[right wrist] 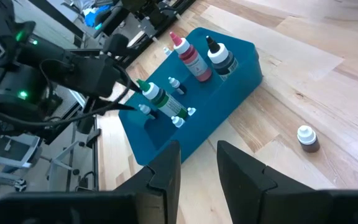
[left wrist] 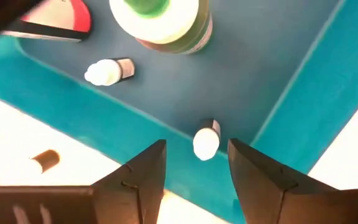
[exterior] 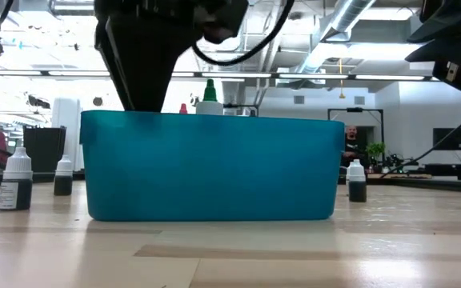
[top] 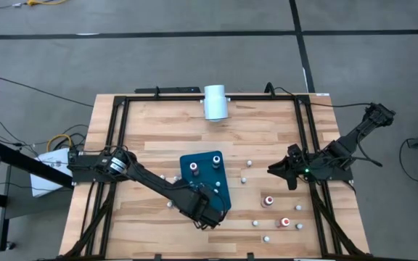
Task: Pick & Place food coloring
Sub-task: Put the big red food coloring bottle into the blue bin
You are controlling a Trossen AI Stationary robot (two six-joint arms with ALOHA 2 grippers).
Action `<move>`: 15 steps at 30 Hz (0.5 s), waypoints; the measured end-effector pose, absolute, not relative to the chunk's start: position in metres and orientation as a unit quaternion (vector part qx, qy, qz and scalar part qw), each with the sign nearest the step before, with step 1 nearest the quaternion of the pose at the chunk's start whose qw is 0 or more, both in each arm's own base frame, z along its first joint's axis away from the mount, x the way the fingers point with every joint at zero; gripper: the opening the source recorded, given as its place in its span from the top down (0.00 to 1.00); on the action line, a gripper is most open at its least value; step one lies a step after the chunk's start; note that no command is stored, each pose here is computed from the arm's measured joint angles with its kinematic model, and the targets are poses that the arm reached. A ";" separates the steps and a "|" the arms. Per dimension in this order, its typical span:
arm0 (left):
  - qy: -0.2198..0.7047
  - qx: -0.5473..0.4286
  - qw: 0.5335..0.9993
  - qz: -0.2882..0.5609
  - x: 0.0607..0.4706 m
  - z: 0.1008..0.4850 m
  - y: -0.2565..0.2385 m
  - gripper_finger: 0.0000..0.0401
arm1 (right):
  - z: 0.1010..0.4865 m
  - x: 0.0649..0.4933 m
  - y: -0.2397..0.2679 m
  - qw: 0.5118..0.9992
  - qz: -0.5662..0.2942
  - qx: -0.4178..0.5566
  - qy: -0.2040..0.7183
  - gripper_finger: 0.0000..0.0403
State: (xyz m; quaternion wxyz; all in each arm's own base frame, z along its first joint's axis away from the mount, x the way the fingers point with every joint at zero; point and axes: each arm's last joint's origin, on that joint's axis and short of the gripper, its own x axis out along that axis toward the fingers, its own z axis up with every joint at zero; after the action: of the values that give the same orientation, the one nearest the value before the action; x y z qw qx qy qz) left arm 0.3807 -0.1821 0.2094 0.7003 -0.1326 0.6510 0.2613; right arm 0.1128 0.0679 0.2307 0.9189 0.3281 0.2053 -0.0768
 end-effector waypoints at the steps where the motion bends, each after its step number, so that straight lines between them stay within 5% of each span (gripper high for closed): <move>1: 0.652 -0.132 0.699 0.262 0.381 0.213 -0.182 0.59 | 0.231 0.113 0.068 0.919 -0.077 0.328 0.205 0.77; 15: 0.645 -0.151 0.710 0.241 0.367 0.274 -0.203 0.59 | 0.231 0.113 0.068 0.919 -0.077 0.328 0.205 0.77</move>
State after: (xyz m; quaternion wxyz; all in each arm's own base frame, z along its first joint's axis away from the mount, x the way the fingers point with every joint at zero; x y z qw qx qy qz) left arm 0.3665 -0.2033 0.2740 0.7098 -0.1507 0.6447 0.2405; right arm 0.1128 0.0679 0.2307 0.9189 0.3281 0.2053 -0.0768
